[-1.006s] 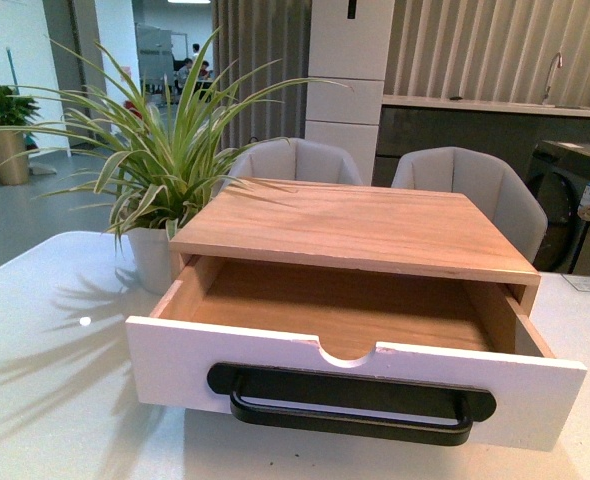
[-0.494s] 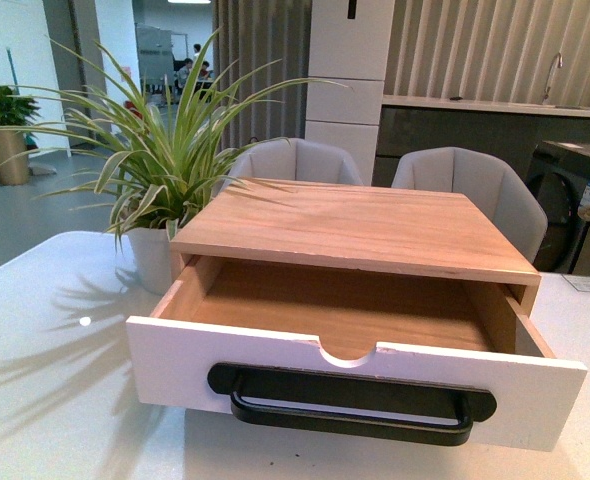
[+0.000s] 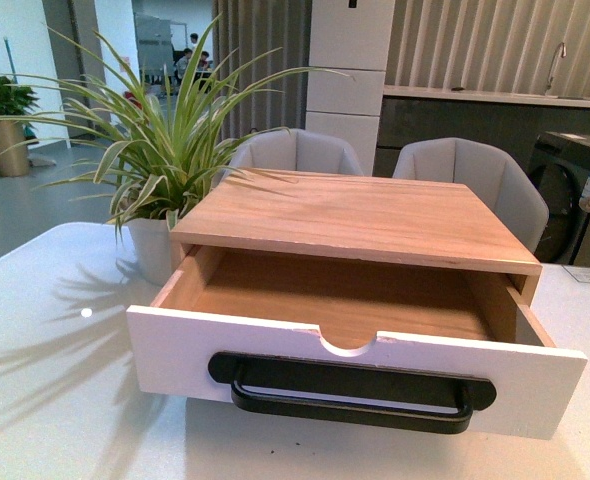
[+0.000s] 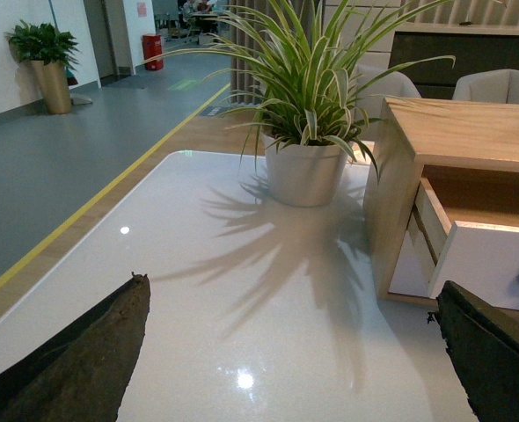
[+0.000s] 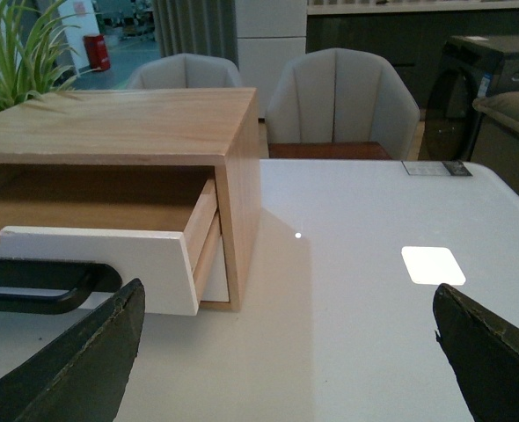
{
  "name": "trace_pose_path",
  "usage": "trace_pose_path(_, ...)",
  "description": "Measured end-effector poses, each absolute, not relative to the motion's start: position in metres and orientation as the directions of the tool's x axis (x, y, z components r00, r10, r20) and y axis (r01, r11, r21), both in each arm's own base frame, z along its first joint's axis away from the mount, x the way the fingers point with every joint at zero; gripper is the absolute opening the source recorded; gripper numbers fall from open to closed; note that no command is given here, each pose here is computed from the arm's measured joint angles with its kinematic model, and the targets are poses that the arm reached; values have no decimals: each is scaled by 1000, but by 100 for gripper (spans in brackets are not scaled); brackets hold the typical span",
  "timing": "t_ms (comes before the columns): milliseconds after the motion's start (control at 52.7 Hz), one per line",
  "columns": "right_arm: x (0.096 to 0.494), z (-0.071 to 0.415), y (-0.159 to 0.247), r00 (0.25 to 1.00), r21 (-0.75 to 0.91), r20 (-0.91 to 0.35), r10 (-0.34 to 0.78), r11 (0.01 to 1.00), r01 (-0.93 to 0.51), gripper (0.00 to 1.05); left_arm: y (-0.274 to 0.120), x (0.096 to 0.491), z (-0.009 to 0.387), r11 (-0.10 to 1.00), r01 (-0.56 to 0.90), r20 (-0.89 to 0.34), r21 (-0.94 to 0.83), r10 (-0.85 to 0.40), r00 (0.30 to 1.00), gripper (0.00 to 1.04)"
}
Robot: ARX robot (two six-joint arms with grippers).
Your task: Pull drawer
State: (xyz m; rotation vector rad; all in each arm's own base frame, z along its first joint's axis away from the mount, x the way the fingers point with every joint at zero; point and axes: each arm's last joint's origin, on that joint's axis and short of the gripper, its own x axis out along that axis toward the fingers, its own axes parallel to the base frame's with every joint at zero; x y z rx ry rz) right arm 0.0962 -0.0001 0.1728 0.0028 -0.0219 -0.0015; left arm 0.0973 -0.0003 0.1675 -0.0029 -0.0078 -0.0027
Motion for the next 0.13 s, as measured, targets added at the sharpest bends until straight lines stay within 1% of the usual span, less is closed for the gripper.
trace_pose_path(133, 96, 173, 0, 1000, 3, 22, -2, 1000, 2, 96, 0, 97, 168, 1000, 3, 8, -3, -3, 1000, 97)
